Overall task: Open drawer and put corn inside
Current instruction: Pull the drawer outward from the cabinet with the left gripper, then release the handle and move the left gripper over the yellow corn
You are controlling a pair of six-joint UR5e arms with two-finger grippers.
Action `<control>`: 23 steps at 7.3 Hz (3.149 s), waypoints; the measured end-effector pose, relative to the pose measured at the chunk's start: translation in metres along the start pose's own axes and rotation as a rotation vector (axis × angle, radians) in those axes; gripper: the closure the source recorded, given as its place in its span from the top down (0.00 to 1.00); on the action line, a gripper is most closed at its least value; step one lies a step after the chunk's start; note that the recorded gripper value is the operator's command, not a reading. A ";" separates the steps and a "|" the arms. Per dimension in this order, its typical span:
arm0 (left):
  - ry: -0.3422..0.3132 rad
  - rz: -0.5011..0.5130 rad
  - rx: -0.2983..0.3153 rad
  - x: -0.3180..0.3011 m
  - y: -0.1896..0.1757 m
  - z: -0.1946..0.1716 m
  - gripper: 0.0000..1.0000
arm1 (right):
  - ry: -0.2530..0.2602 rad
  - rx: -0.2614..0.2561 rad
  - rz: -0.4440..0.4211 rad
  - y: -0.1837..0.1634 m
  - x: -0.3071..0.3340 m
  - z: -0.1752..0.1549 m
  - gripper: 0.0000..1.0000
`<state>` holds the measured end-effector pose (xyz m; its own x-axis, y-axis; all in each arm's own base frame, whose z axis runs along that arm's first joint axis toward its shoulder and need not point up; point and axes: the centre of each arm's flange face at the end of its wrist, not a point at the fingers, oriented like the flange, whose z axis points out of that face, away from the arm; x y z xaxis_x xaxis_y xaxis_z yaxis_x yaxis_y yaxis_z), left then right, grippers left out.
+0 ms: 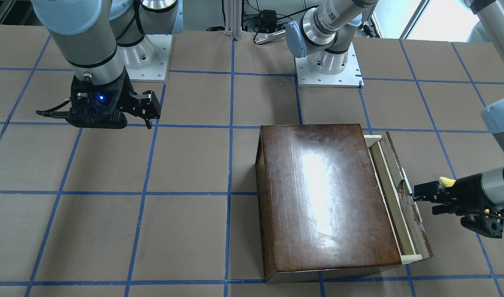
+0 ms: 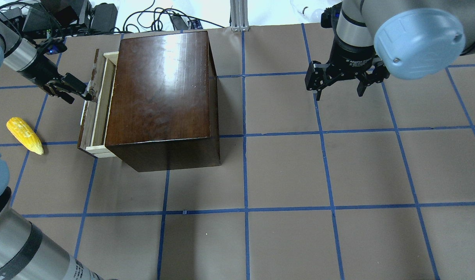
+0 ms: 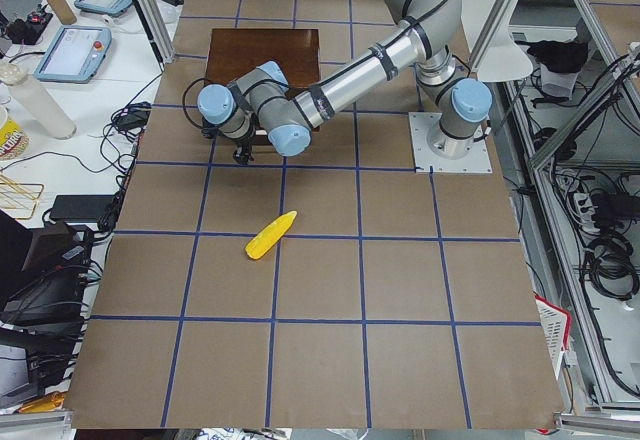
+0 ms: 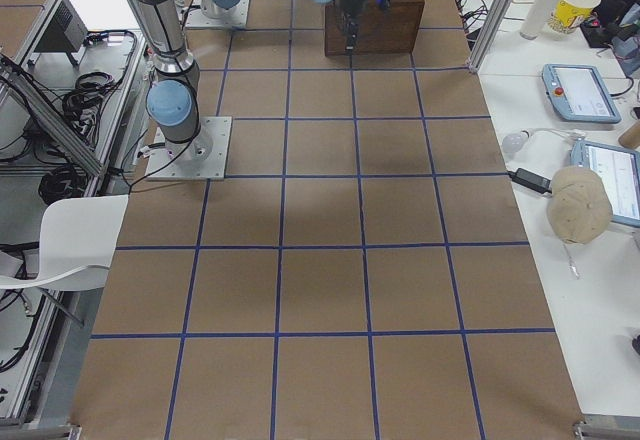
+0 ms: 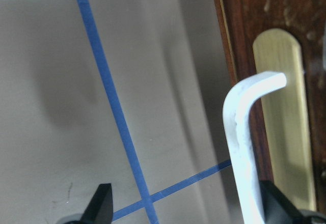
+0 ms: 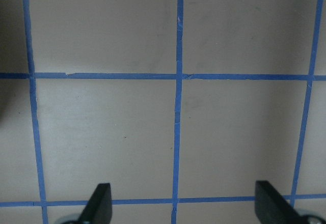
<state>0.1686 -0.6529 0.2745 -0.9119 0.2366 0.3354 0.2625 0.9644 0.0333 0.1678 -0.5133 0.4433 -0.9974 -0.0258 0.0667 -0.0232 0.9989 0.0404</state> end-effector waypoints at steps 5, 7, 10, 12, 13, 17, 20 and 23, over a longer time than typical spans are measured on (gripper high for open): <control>-0.046 0.018 -0.024 -0.027 0.011 -0.011 1.00 | 0.000 0.001 0.000 0.000 0.000 0.000 1.00; -0.054 0.036 -0.030 -0.035 0.015 -0.014 1.00 | 0.000 0.000 0.000 0.000 0.000 0.000 1.00; -0.064 0.035 -0.025 -0.036 0.023 -0.031 1.00 | 0.000 -0.001 0.000 0.000 0.000 0.000 1.00; -0.089 -0.019 -0.029 -0.029 0.026 -0.060 1.00 | 0.000 0.001 0.000 0.000 0.000 0.000 1.00; -0.104 -0.068 -0.036 -0.033 0.032 -0.072 1.00 | 0.000 0.001 0.000 0.000 0.000 0.000 1.00; -0.177 -0.452 -0.023 -0.103 0.079 -0.089 1.00 | 0.001 0.001 0.000 0.000 0.000 0.000 1.00; -0.287 -0.683 0.016 -0.138 0.086 -0.084 1.00 | 0.000 0.001 0.000 0.000 0.000 0.000 1.00; -0.337 -0.779 0.028 -0.165 0.093 -0.072 1.00 | 0.000 0.001 0.000 0.000 0.000 0.000 1.00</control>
<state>0.3665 -0.6107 0.2899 -0.8754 -0.4779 -0.0721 -0.4833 0.8680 0.1140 0.1678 -0.5133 0.4435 -0.9974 -0.0257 0.0666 -0.0231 0.9990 0.0393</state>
